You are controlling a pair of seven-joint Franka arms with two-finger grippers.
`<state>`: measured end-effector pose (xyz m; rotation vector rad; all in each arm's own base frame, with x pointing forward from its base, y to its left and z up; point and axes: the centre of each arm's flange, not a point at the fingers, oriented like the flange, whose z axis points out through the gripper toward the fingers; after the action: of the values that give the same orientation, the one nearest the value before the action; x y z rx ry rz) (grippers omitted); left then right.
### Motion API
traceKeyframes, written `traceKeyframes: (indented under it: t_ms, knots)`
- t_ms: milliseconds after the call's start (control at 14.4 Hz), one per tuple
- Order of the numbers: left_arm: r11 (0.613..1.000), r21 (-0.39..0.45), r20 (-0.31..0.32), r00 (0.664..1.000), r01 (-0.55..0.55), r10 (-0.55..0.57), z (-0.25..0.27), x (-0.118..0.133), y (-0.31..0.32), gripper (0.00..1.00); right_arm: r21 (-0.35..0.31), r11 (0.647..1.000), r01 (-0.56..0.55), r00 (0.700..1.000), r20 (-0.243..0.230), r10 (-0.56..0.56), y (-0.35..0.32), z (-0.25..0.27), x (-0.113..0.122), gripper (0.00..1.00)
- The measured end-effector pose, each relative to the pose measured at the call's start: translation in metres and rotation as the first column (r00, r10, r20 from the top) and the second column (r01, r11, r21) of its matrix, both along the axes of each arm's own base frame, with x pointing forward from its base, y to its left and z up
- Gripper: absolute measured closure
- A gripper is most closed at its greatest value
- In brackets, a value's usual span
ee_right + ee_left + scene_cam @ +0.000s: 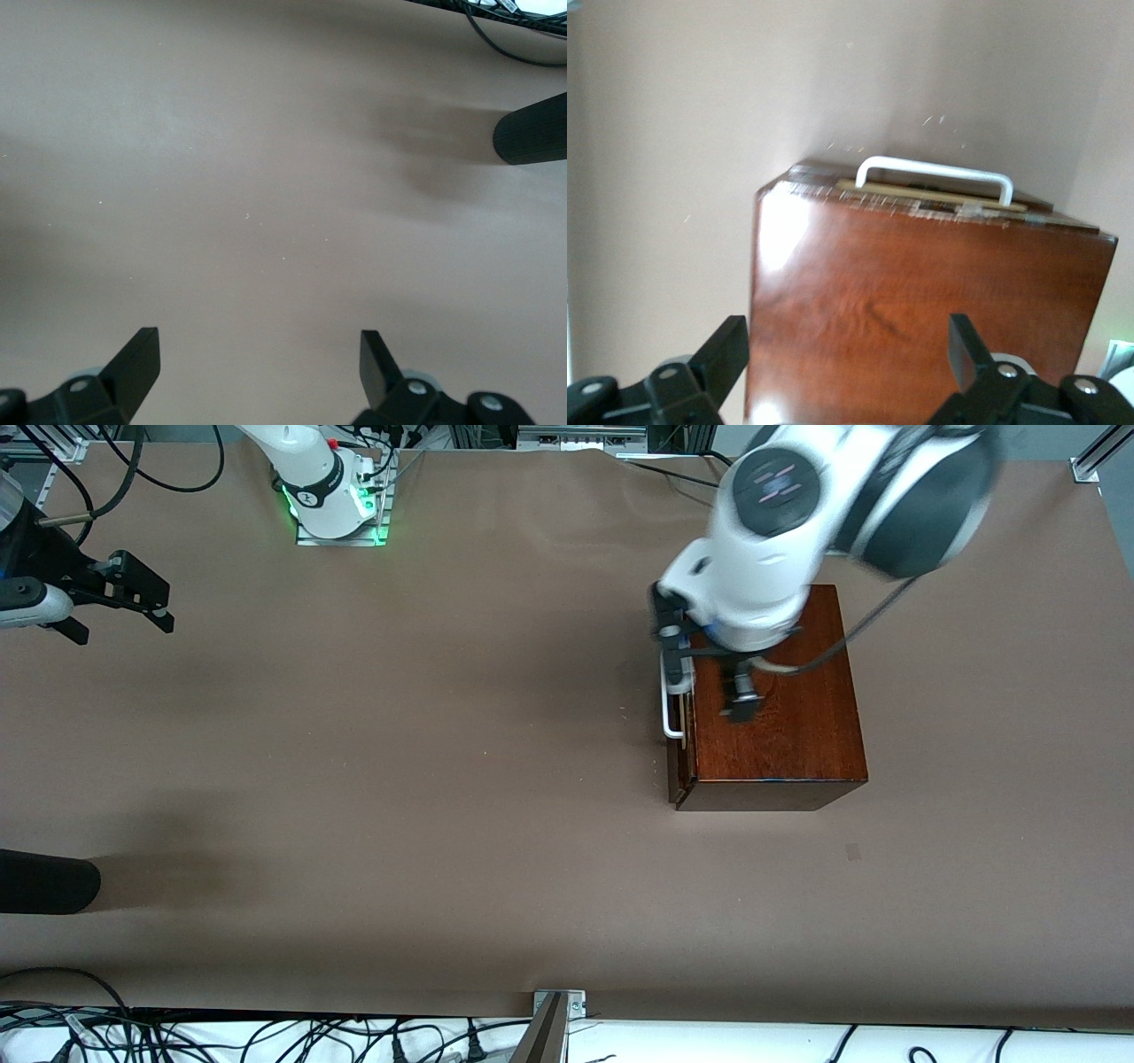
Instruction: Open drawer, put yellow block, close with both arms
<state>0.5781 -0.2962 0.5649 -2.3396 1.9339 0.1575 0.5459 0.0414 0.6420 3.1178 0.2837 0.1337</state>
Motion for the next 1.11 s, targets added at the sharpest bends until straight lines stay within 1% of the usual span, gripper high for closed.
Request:
traceKeyframes:
  t_ms: [138, 346, 485, 554, 623, 692, 831, 900, 1038, 1108]
  knots:
    - [0.996, -0.011, 0.026, 0.996, -0.084, 0.084, 0.023, 0.015, 0.040, 0.00, 0.000, 1.000, -0.001, 1.000, 0.000, 0.001, 0.000, 0.000, 0.000, 0.00]
    - [0.967, -0.084, -0.022, 0.971, -0.239, 0.238, 0.028, 0.032, 0.107, 0.00, 0.000, 1.000, -0.007, 1.000, 0.000, 0.007, 0.004, 0.000, 0.000, 0.00]
    - [0.935, -0.092, -0.024, 0.939, -0.343, 0.342, 0.033, 0.034, 0.150, 0.00, 0.000, 1.000, -0.011, 1.000, 0.000, 0.011, 0.006, 0.000, -0.001, 0.00]
    - [0.910, -0.099, -0.010, 0.914, -0.404, 0.405, 0.038, 0.033, 0.169, 0.00, -0.001, 1.000, -0.012, 1.000, -0.001, 0.012, 0.006, 0.000, -0.001, 0.00]
    - [0.872, -0.110, 0.009, 0.877, -0.477, 0.481, 0.041, 0.031, 0.185, 0.00, -0.001, 1.000, -0.012, 1.000, -0.001, 0.012, 0.007, 0.000, -0.001, 0.00]
    - [0.823, -0.123, 0.026, 0.827, -0.555, 0.562, 0.042, 0.028, 0.199, 0.00, -0.001, 1.000, -0.012, 1.000, -0.003, 0.012, 0.007, 0.000, -0.001, 0.00]
    - [0.693, -0.146, 0.045, 0.695, -0.706, 0.718, 0.038, 0.018, 0.220, 0.00, -0.001, 1.000, -0.012, 1.000, -0.012, 0.012, 0.007, -0.001, -0.002, 0.00]
    - [0.612, -0.151, 0.046, 0.613, -0.777, 0.789, 0.038, 0.011, 0.228, 0.00, -0.002, 1.000, -0.012, 1.000, -0.014, 0.012, 0.007, -0.001, -0.002, 0.00]
    - [0.428, -0.154, 0.043, 0.427, -0.891, 0.903, 0.039, -0.002, 0.234, 0.00, -0.002, 1.000, -0.012, 1.000, -0.016, 0.012, 0.007, -0.001, -0.002, 0.00]
    - [0.359, -0.151, 0.040, 0.357, -0.921, 0.933, 0.038, -0.009, 0.235, 0.00, -0.002, 1.000, -0.012, 1.000, -0.016, 0.012, 0.007, -0.001, -0.002, 0.00]
